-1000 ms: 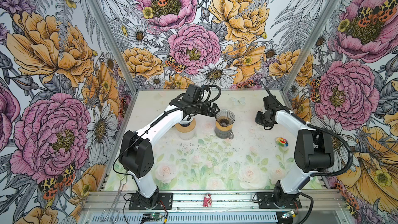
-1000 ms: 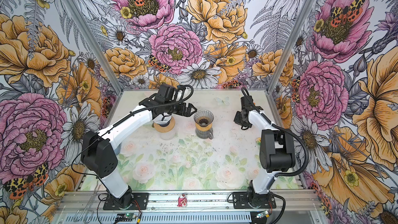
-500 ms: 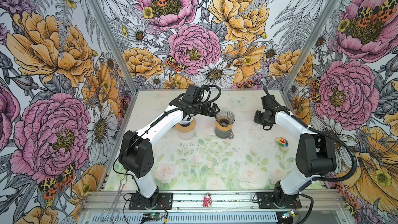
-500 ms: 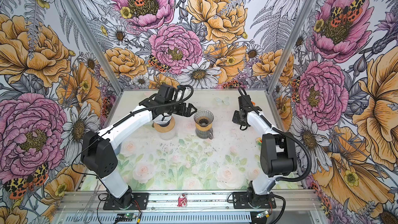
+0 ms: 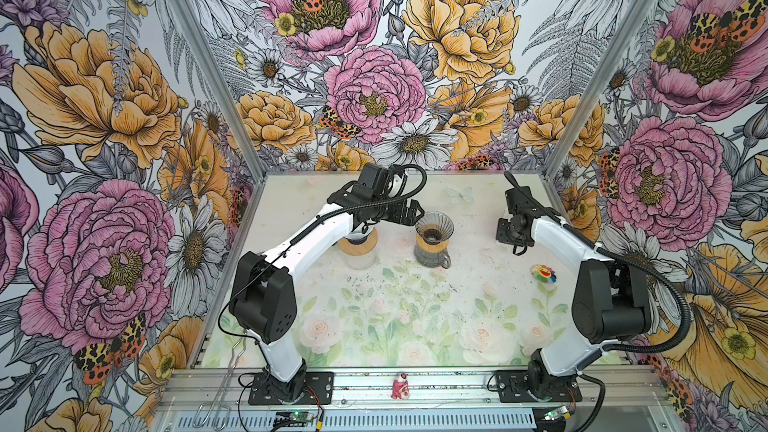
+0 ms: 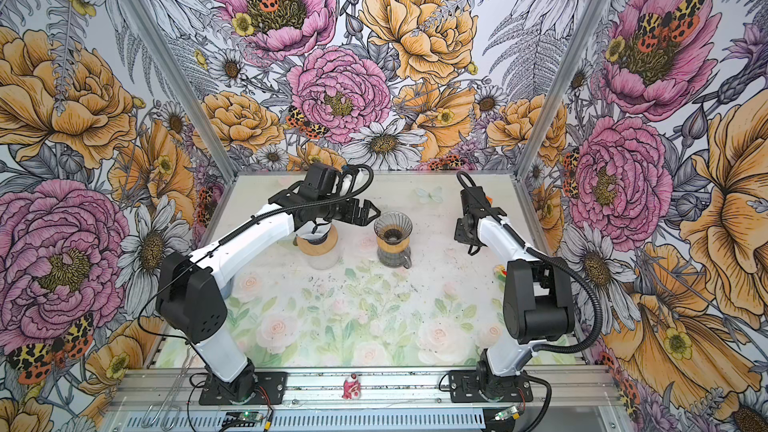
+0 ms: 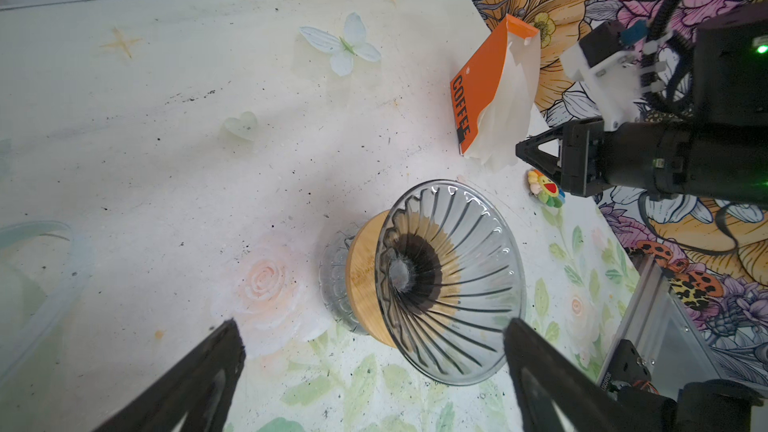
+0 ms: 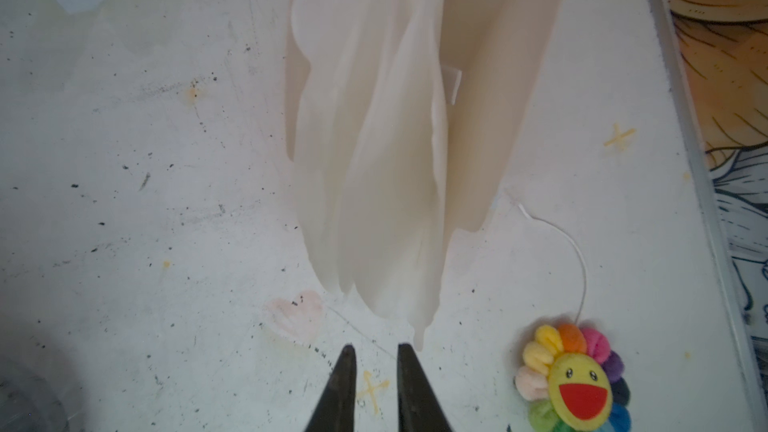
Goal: Place the coffee filter in the dripper
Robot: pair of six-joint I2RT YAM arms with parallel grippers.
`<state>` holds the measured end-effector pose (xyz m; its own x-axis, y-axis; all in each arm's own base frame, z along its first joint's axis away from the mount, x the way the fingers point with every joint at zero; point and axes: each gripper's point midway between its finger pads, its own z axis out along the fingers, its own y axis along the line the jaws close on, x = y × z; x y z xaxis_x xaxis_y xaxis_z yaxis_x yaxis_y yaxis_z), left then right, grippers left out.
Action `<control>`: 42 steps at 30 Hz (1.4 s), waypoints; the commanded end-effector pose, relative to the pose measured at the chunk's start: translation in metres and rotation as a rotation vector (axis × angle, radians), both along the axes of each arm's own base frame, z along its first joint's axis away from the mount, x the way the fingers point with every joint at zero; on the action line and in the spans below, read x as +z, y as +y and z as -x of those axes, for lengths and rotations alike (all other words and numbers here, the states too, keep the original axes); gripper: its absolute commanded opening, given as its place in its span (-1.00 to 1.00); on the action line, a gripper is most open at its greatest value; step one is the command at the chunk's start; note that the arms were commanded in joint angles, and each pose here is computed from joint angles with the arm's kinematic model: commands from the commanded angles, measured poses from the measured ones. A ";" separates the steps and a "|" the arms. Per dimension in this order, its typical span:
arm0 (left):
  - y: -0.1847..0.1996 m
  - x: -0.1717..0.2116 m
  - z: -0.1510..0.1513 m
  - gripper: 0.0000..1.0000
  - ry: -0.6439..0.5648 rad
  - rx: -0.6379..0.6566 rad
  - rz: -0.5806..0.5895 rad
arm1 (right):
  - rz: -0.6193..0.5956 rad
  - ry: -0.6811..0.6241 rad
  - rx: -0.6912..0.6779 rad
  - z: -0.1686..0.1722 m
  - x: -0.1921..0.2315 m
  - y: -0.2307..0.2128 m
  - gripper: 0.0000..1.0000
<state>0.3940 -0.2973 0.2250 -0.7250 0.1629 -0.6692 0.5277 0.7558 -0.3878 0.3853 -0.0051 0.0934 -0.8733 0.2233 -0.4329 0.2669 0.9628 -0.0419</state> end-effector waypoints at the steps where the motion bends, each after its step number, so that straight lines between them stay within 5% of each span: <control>1: -0.006 0.013 0.003 0.97 -0.029 -0.020 0.034 | 0.050 0.007 0.021 -0.005 -0.006 -0.004 -0.55; 28: -0.003 0.013 0.002 0.98 -0.030 -0.010 0.030 | 0.118 0.031 0.034 -0.030 -0.028 -0.008 -0.51; 42: -0.005 0.011 0.003 0.98 -0.023 -0.017 0.032 | 0.156 0.039 0.031 -0.011 -0.026 -0.006 -0.35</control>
<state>0.3938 -0.2970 0.2238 -0.7265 0.1634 -0.6675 0.5268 0.7562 -0.3882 0.3970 -0.0034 0.0632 -0.9073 0.1135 -0.4049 0.1970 0.9654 -0.1709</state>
